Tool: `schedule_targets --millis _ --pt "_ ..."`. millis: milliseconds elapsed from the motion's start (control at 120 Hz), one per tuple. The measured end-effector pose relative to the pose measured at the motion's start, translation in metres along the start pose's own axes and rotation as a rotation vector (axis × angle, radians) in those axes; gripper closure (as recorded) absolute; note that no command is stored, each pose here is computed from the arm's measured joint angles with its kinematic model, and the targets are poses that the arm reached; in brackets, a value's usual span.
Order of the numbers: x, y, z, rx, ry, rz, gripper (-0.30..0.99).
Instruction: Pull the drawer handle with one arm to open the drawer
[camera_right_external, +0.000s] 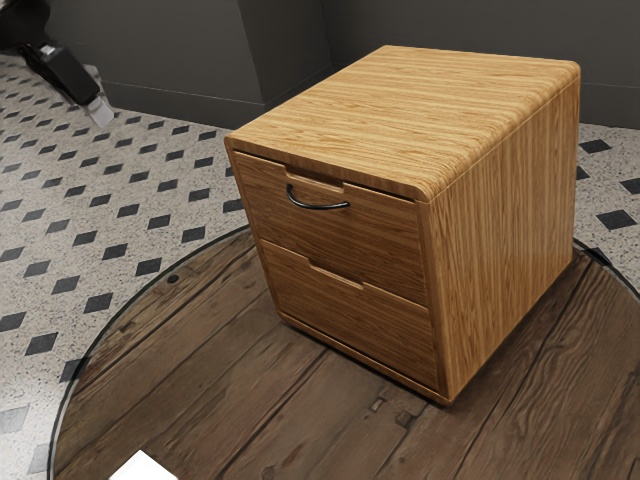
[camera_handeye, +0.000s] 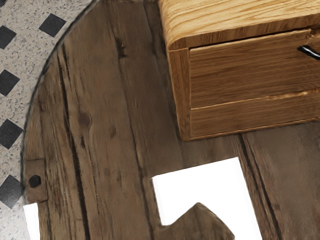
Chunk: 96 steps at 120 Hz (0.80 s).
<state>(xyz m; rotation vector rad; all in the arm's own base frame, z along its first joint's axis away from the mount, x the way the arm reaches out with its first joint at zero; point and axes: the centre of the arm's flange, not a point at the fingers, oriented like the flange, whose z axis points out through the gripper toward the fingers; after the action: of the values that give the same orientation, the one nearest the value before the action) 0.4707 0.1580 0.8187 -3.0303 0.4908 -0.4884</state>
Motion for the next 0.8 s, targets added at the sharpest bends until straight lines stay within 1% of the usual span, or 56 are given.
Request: schedule_targets --millis 42,100,183,283,383,467,517,567,700,742,800 --pt "0.008 0.003 0.012 -0.029 0.008 0.086 0.0" --pt "0.019 0.009 0.028 -0.044 0.011 0.212 0.0" --pt "0.033 0.026 0.032 -0.048 0.041 0.393 0.0" --pt "0.044 0.054 0.021 -0.047 0.089 0.597 0.0" --pt "0.05 0.076 0.029 -0.082 0.092 0.763 0.0" --pt "0.05 0.077 0.036 -0.096 0.088 0.852 0.0" --pt "0.047 0.074 0.056 -0.125 0.071 0.888 0.0" --pt "0.04 0.08 0.07 -0.143 0.074 0.93 0.0" --pt "0.052 0.144 0.099 -0.139 0.11 1.109 0.0" --pt "0.055 0.152 0.107 -0.121 0.114 1.14 0.0" --pt "0.058 0.154 0.116 -0.086 0.121 1.159 0.0"
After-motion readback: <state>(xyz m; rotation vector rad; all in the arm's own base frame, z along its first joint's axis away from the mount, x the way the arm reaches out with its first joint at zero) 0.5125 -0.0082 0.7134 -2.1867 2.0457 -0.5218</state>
